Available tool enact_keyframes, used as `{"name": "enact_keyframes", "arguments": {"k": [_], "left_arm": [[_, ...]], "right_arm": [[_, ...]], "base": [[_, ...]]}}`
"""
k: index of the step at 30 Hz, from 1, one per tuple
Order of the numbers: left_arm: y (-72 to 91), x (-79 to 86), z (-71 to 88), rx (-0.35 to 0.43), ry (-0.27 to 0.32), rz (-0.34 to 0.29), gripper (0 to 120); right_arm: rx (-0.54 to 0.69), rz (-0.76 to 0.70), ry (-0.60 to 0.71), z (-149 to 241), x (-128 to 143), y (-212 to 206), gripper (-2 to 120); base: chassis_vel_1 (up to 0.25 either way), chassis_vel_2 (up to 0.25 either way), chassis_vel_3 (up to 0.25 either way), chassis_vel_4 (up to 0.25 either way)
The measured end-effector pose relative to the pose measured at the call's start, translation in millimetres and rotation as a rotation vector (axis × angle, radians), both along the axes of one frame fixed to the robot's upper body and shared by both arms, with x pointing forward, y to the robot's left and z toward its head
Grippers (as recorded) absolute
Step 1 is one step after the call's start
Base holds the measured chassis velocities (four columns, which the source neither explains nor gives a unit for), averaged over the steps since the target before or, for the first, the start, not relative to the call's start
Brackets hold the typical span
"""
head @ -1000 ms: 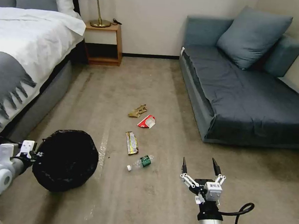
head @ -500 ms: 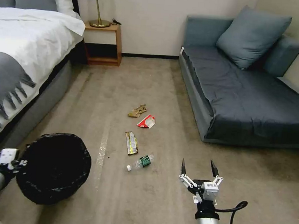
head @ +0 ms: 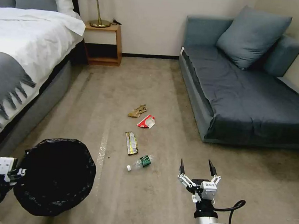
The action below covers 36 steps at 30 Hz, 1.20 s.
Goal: Pick up the trash bin, then pick up the garbage on the floor and place it into the trash bin.
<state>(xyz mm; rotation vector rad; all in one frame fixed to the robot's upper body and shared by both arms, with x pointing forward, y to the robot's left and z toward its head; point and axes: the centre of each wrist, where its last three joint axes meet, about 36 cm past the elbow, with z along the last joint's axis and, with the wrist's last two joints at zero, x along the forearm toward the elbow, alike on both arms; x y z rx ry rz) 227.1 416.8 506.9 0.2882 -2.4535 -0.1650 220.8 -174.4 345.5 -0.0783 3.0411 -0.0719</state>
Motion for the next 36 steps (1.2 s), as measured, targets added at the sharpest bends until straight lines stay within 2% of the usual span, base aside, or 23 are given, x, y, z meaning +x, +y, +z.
{"name": "enact_keyframes", "arguments": {"k": [9, 14, 20, 36], "left_arm": [[5.6, -7.4, -2.3, 0.004, 0.013, 0.028, 3], [7.3, -6.8, -10.8, -0.003, 0.024, 0.029, 3], [11.2, -3.2, -12.2, 0.001, 0.023, 0.029, 3], [15.2, 1.0, -16.4, -0.005, 0.027, 0.028, 3]], "right_arm": [[-0.008, 0.024, 0.012, -8, -5, -1, 100], [-0.014, 0.033, 0.014, -11, -8, -2, 100], [-0.021, 0.043, 0.023, -14, -9, -2, 100], [-0.035, 0.060, 0.040, -21, -8, -1, 100]], "base": [[0.000, 0.000, 0.000, 0.000], [0.000, 0.000, 0.000, 0.000], [-0.071, 0.081, 0.086, -0.072], [-0.222, 0.211, 0.215, -0.217]]}}
